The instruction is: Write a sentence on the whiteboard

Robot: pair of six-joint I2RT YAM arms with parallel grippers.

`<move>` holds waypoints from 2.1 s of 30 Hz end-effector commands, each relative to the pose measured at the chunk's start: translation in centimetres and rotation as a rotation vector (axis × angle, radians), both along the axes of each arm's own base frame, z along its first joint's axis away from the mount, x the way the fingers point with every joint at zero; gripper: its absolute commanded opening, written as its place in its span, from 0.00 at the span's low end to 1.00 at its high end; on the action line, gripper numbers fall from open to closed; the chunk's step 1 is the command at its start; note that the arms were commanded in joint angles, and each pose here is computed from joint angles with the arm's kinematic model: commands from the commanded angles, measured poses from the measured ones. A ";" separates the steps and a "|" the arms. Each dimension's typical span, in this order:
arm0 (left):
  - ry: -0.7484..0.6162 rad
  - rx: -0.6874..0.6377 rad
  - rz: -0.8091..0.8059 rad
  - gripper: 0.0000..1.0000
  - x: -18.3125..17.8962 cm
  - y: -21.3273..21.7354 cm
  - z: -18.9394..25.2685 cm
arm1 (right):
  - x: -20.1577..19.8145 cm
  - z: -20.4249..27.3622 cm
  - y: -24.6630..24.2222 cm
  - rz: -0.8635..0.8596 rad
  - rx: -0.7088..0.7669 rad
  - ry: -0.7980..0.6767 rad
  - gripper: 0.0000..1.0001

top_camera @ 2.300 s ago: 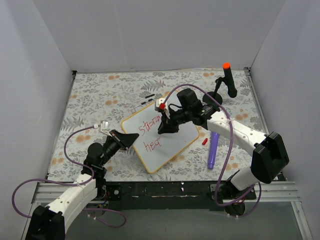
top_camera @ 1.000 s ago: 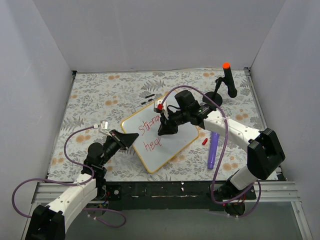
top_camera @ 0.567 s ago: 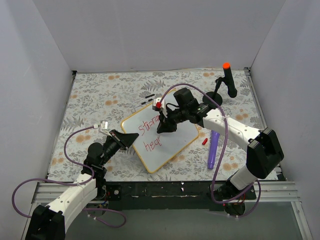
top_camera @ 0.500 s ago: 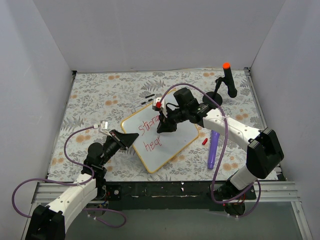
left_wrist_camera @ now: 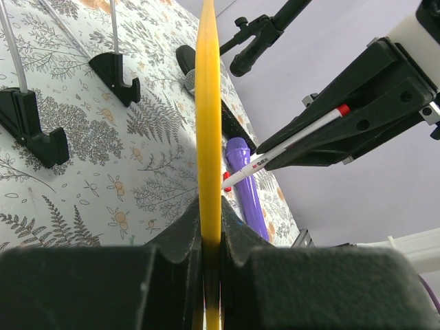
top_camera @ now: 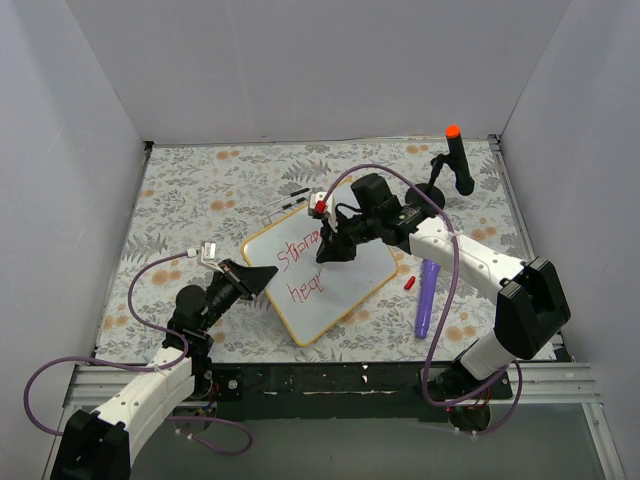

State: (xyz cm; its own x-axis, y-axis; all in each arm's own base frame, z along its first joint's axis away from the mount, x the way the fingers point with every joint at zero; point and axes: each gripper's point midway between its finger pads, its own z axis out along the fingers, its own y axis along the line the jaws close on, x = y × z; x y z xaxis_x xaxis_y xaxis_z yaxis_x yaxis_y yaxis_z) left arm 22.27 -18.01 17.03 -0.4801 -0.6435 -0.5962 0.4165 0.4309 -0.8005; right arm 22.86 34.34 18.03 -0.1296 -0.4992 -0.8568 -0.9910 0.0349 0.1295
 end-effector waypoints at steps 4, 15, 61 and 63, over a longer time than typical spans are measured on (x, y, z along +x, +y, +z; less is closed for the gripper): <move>-0.151 -0.077 -0.027 0.00 -0.7 -0.2 4.0 | 0.4 2.4 -0.1 0.007 0.061 -0.084 0.01; -0.152 -0.076 -0.025 0.00 -0.8 -0.2 4.0 | 1.1 1.3 0.3 -0.009 0.033 -0.059 0.01; -0.151 -0.075 -0.030 0.00 -0.7 -0.3 3.9 | 2.5 2.4 0.2 -0.045 0.082 -0.040 0.01; -0.152 -0.074 -0.028 0.00 -0.7 -0.2 3.9 | 2.3 2.0 0.0 -0.041 0.076 -0.036 0.01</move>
